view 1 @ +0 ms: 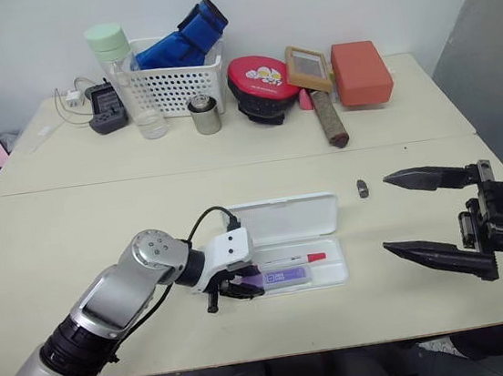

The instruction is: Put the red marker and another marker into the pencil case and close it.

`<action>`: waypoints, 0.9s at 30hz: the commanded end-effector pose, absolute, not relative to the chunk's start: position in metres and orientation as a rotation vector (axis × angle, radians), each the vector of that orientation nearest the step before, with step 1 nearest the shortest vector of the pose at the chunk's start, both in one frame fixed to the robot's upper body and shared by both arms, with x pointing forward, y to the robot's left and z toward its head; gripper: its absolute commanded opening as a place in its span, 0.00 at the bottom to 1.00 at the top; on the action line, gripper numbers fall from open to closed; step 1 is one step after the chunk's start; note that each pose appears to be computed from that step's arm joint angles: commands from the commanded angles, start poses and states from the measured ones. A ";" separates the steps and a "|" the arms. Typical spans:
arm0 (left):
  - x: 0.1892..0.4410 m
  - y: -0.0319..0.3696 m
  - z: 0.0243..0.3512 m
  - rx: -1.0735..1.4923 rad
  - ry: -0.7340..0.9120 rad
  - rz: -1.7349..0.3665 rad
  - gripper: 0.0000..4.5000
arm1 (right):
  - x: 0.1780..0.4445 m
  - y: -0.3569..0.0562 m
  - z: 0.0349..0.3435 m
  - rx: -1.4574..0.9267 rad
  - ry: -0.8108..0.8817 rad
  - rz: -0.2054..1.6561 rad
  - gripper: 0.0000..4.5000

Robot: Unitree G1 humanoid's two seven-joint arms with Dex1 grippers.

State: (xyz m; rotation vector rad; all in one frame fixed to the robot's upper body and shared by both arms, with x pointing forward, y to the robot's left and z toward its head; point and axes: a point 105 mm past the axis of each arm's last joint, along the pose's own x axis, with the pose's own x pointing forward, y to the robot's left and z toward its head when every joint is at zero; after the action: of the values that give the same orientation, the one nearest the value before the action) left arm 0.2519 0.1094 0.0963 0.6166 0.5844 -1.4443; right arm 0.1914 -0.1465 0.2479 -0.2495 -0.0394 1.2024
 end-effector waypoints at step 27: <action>0.260 0.063 0.190 0.346 0.158 -1.459 1.00 | 0.255 -0.176 0.225 -0.224 0.027 0.837 1.00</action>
State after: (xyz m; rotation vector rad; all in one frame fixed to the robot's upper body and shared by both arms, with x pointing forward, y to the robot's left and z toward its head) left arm 0.2572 0.0719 0.1550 0.3948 0.3214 -1.4759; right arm 0.2279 -0.1608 0.2297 -0.2092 0.0137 1.0155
